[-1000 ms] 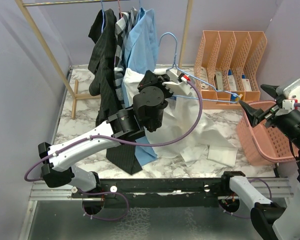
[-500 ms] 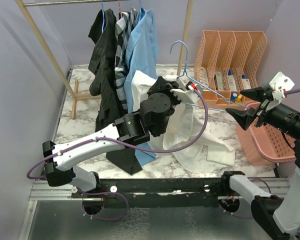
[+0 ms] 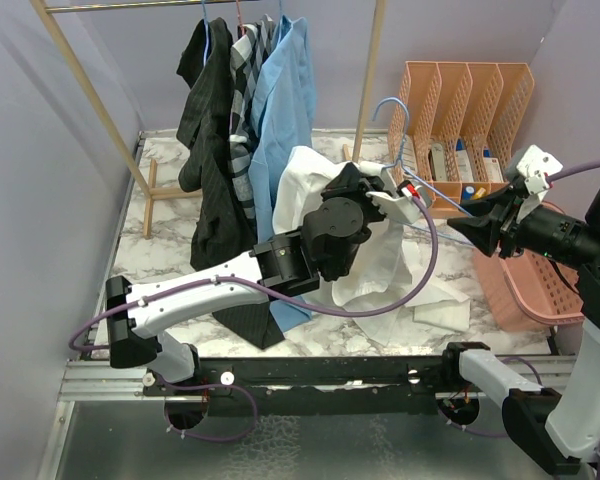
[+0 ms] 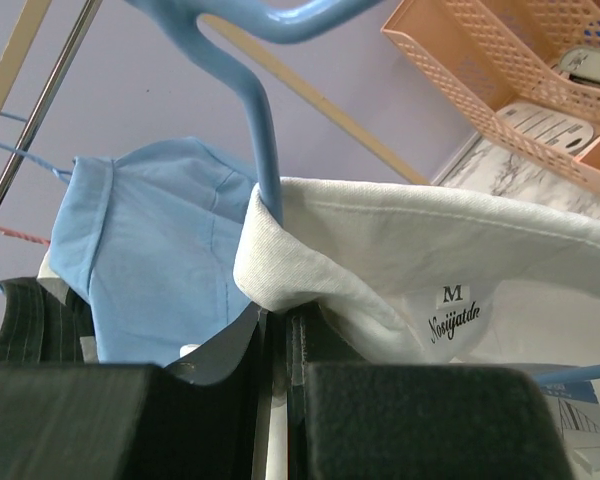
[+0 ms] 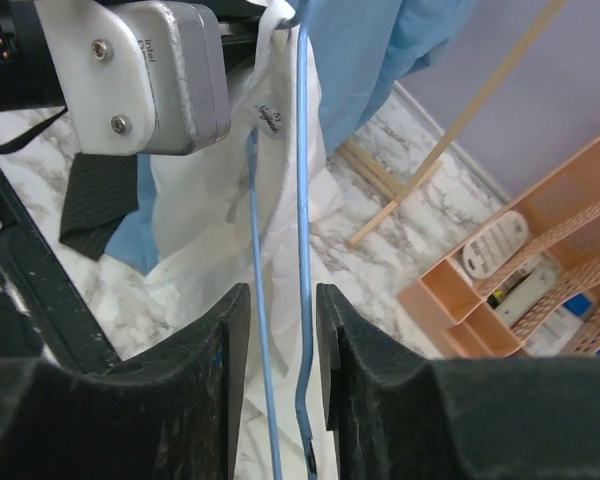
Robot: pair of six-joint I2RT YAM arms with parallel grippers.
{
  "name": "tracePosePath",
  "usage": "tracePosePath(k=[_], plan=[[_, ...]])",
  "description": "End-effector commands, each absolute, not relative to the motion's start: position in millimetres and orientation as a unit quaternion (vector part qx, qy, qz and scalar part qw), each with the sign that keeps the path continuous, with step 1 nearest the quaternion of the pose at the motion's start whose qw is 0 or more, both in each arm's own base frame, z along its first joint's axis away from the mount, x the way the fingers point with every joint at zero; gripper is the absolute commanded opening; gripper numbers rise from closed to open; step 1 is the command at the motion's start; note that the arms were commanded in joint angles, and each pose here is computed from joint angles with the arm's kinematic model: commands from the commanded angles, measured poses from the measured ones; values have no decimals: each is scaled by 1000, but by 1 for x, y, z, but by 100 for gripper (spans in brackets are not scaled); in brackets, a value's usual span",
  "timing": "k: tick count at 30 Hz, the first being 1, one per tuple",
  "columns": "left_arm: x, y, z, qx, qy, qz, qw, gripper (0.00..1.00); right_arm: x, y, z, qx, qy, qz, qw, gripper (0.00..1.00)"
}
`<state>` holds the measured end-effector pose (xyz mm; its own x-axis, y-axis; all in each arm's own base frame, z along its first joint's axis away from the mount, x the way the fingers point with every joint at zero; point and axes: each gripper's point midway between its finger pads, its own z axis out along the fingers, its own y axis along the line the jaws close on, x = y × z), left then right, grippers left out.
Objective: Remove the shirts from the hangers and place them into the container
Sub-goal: Remove the shirt from the hanger.
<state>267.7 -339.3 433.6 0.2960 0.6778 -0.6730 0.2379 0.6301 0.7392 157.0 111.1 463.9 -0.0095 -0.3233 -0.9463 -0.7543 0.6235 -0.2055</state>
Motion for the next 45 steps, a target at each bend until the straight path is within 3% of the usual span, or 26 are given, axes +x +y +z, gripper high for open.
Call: tracePosePath(k=[1,3,4,16,18,24,25,27,30,38,45], plan=[[265,-347,466,359,561,119,736,0,157,109,456,-387,698,184,573,21],[266,-349,468,357,561,119,738,0,159,106,454,-381,705,179,571,5],[267,-352,468,355,561,119,739,0,160,104,453,-378,708,175,571,2],[267,-392,486,336,558,95,753,2,168,86,451,-327,739,134,573,1],[268,-399,471,337,570,107,742,22,170,85,450,-322,743,131,572,1],[255,-380,438,292,621,65,725,46,174,85,446,-314,748,136,569,1],[252,-377,433,285,627,54,723,51,175,85,445,-313,749,138,568,1],[247,-368,429,269,636,28,723,72,176,86,444,-310,750,142,567,1],[242,-355,425,252,643,5,723,84,177,87,445,-309,749,147,567,1],[232,-317,413,208,662,-19,720,87,180,87,453,-308,745,144,573,1],[219,-278,404,170,676,-67,714,83,197,87,480,-309,731,138,593,1]])
